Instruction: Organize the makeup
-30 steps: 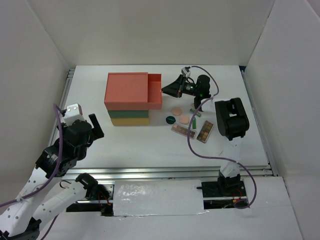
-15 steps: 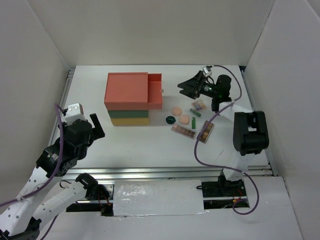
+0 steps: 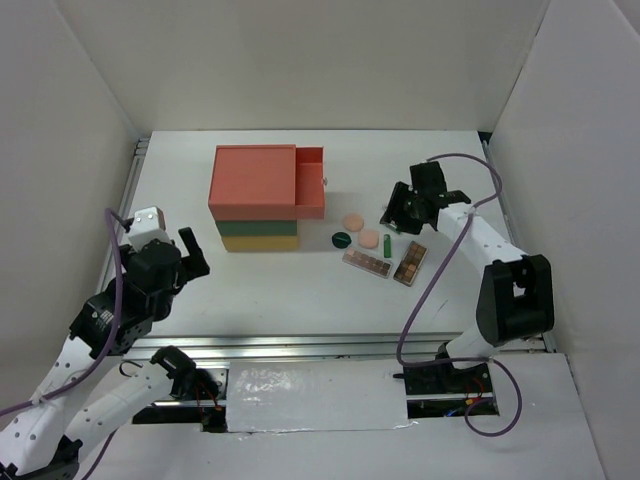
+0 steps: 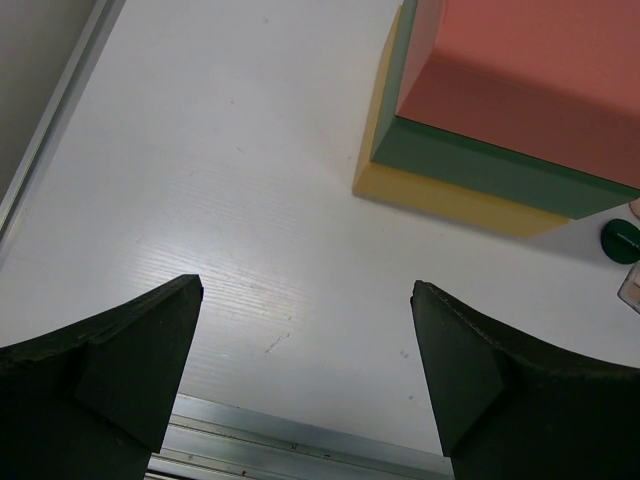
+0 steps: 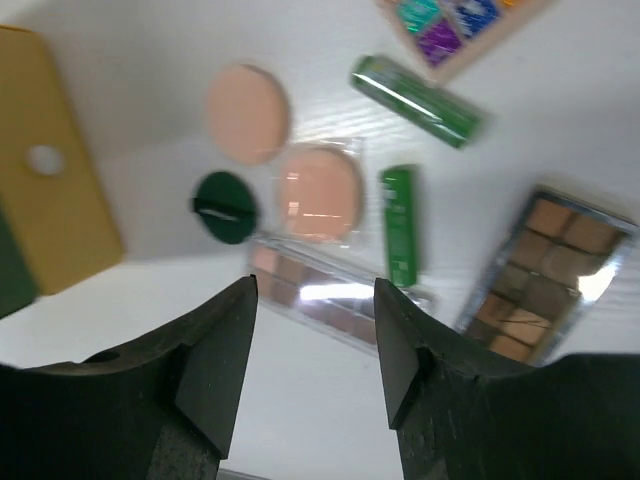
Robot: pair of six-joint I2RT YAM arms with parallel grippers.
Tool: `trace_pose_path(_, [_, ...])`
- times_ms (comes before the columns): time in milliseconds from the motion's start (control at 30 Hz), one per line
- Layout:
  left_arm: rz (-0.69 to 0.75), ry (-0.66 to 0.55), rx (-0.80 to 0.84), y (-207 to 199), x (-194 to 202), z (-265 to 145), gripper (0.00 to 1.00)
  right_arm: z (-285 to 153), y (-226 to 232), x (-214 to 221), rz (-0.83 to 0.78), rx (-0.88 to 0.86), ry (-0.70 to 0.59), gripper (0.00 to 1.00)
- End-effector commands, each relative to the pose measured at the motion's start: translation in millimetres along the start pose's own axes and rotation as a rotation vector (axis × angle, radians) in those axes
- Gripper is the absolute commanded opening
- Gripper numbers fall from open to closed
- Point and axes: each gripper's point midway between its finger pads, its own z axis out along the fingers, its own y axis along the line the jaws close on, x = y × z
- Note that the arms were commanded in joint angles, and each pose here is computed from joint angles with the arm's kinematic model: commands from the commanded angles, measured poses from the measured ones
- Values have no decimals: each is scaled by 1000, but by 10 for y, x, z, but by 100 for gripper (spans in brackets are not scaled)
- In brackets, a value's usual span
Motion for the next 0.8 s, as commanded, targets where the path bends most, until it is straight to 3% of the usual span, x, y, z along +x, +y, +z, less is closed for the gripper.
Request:
trace_pose_path(0, [-17,-41,28,-33,-116,-42,99,38,-440,204,-50,194,59,58])
trace_pose_path(233, [-11,-39,42,-62,-105,-33,99,313,-506,426,-100,254,141,56])
trace_pose_path(300, [-6,-32,39,-65,-98,-26,99,385,-533,469,-100,271,161,49])
trace_pose_path(600, [-8,-31,27,-45,-90,-22,99,581,-644,587,-94,333,231,48])
trace_pose_path(767, [-14,-37,29,-37,-101,-35,99,592,-648,581,-106,345,247,35])
